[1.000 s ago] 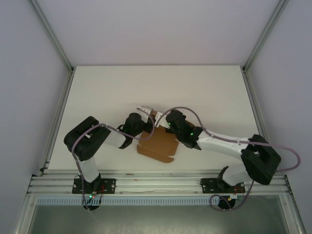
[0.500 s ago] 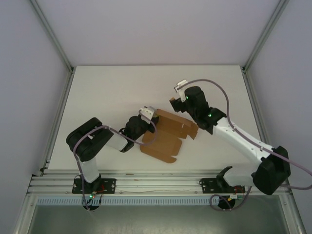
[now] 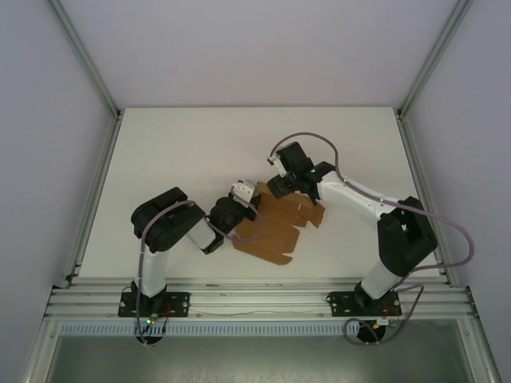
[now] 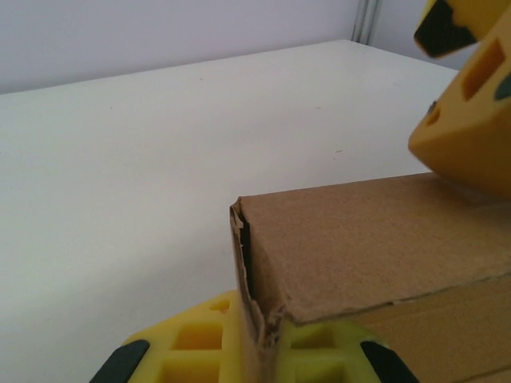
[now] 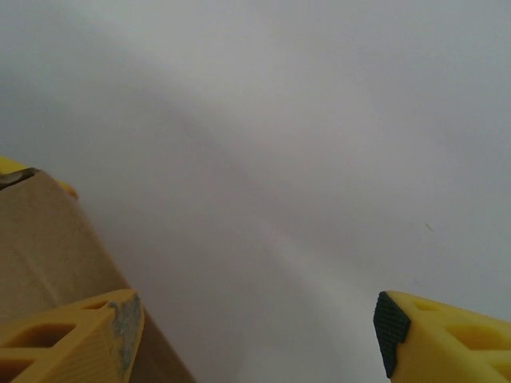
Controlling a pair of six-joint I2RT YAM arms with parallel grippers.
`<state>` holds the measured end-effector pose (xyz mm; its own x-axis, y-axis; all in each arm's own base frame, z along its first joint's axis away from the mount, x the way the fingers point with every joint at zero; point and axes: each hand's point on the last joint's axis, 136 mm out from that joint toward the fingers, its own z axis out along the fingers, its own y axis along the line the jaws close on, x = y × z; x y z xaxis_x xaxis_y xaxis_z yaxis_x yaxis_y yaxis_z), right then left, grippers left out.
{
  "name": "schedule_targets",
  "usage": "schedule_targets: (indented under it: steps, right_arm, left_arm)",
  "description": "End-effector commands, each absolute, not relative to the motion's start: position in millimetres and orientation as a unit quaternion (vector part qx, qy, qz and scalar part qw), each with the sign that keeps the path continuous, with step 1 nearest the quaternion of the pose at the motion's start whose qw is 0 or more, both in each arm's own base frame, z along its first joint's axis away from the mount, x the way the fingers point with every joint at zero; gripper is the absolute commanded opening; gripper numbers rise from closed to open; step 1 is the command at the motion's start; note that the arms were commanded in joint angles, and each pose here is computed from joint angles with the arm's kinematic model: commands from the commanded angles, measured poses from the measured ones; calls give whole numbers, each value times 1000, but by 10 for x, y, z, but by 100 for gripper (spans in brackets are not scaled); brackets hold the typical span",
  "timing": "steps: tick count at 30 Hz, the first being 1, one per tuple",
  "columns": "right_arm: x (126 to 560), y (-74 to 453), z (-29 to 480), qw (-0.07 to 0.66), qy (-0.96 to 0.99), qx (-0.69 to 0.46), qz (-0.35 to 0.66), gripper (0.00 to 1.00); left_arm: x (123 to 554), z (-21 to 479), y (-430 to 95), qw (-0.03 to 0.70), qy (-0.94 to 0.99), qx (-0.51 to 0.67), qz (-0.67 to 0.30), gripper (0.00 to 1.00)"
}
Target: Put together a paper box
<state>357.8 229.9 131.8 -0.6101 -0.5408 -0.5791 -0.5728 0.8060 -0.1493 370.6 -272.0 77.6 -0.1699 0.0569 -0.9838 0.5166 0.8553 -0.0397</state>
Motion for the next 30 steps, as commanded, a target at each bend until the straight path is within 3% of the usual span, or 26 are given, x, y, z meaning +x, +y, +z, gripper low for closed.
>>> schedule_targets:
  steps: [1, 12, 25, 27, 28, 30]
  right_arm:
    - [3566, 2446, 1395, 312, 895, -312, 68, 75]
    - [3418, 2472, 972, 262, 907, -326, 47, 63]
    - [3384, 2444, 1089, 305, 896, -322, -14, 55]
    - [3405, 2415, 1132, 312, 895, -318, -23, 55]
    - [3421, 2398, 1166, 317, 895, -313, -28, 55]
    - [3415, 2396, 1214, 322, 893, -312, -25, 56]
  left_arm:
    - [3688, 745, -2688, 620, 741, 194, -168, 2]
    - [3656, 636, -2572, 602, 764, 177, -150, 15]
    - [3564, 582, -2268, 554, 816, 129, -106, 26]
    - [3535, 575, -2250, 547, 820, 134, -102, 20]
    - [3521, 568, -2245, 544, 822, 137, -101, 4]
    - [3508, 569, -2255, 541, 822, 141, -104, 0]
